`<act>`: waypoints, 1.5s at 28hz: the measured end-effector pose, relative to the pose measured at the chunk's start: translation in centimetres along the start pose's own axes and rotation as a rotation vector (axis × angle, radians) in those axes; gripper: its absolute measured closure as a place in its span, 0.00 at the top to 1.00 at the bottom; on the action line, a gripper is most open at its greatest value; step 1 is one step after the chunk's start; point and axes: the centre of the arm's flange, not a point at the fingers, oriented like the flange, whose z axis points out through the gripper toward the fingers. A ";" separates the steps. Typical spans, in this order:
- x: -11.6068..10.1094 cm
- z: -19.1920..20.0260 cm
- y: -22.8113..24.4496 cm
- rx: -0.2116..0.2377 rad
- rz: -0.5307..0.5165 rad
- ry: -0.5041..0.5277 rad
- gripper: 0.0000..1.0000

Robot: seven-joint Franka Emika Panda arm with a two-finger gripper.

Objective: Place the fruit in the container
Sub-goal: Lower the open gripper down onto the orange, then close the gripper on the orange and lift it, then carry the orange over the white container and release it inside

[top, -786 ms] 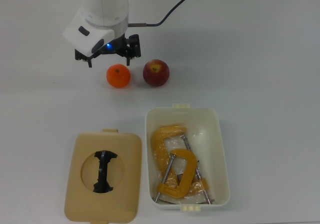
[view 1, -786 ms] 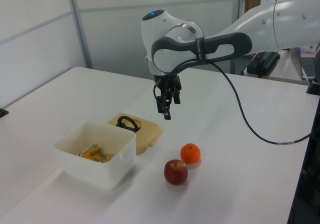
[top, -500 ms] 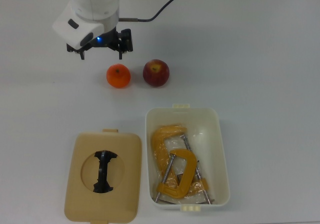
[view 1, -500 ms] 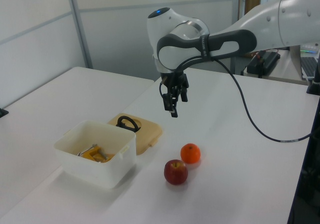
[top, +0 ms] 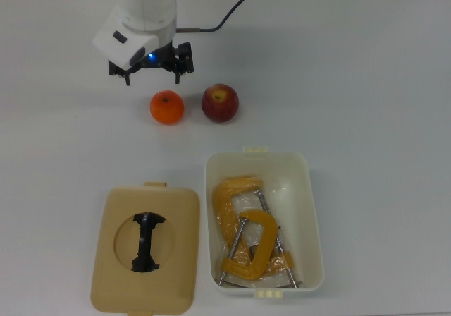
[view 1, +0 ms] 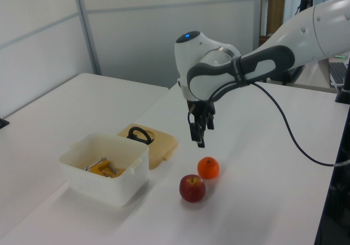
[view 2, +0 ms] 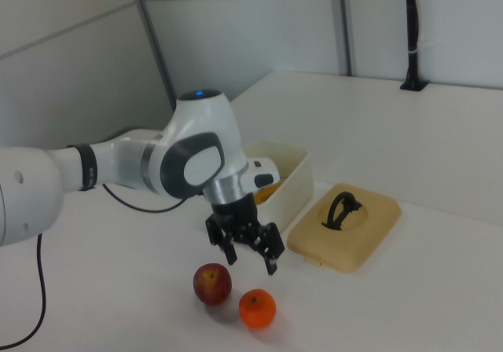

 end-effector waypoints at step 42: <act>4.1 5.5 -1.3 0.033 -0.055 0.044 0.80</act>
